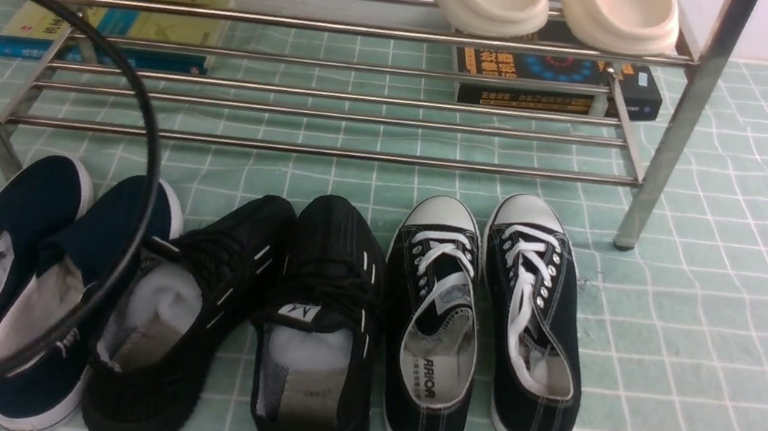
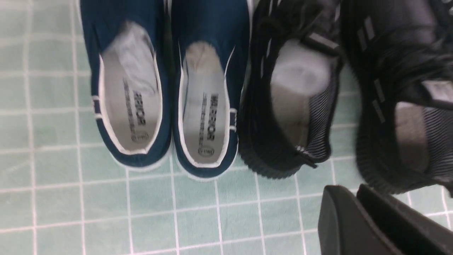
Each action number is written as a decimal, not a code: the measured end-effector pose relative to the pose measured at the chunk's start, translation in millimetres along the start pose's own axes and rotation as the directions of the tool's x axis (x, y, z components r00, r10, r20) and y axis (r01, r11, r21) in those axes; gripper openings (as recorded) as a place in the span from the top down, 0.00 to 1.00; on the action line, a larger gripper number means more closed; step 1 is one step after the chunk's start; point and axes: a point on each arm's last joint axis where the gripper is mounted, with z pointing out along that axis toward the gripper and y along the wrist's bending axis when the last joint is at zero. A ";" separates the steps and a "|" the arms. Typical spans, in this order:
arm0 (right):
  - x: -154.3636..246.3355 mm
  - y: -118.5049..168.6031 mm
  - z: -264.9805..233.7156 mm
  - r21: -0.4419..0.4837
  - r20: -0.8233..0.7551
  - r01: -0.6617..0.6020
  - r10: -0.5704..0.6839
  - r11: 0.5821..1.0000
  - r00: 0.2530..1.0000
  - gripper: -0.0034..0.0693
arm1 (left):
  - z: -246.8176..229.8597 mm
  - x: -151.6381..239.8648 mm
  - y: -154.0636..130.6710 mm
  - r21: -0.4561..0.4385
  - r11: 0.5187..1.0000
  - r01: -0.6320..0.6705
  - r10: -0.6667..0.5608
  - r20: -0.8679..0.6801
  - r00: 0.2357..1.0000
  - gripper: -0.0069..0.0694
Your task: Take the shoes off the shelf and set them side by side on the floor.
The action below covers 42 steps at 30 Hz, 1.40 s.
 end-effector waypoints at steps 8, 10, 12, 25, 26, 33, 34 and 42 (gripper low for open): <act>-0.3 -0.1 0.0 0.001 0.003 0.114 -0.114 0.993 0.993 0.86 | -30.8 42.8 -11.0 -0.015 0.999 -0.028 0.030 0.134 0.991 0.79; -0.3 -0.1 0.0 0.001 0.003 0.117 -0.117 0.993 0.993 0.86 | -29.5 56.9 -12.8 -0.009 0.999 -0.036 0.036 0.140 0.989 0.81; -0.3 -0.1 0.0 0.001 0.003 0.119 -0.119 0.993 0.993 0.85 | -26.3 69.3 -14.8 0.007 0.999 -0.039 0.038 0.141 0.989 0.84; -0.3 -0.1 0.0 0.002 0.003 0.120 -0.120 0.993 0.993 0.83 | 24.9 138.6 -9.1 0.026 0.999 0.044 -0.050 0.632 0.773 0.91; -0.3 -0.1 0.0 0.002 0.003 0.120 -0.120 0.993 0.993 0.82 | 27.7 139.1 -7.6 0.021 0.998 0.052 -0.053 0.651 0.757 0.91; -0.3 -0.1 0.0 0.002 0.003 0.121 -0.121 0.993 0.993 0.81 | 53.9 148.9 1.0 -0.021 0.997 0.071 -0.042 0.633 0.773 0.91; -0.3 -0.1 0.0 0.002 0.003 0.121 -0.121 0.993 0.993 0.81 | 56.0 150.0 1.9 -0.033 0.997 0.068 -0.032 0.627 0.778 0.91; -0.3 -0.1 0.0 0.002 0.003 0.121 -0.121 0.993 0.993 0.80 | 75.6 164.1 8.6 -0.097 0.994 0.058 0.011 0.589 0.808 0.90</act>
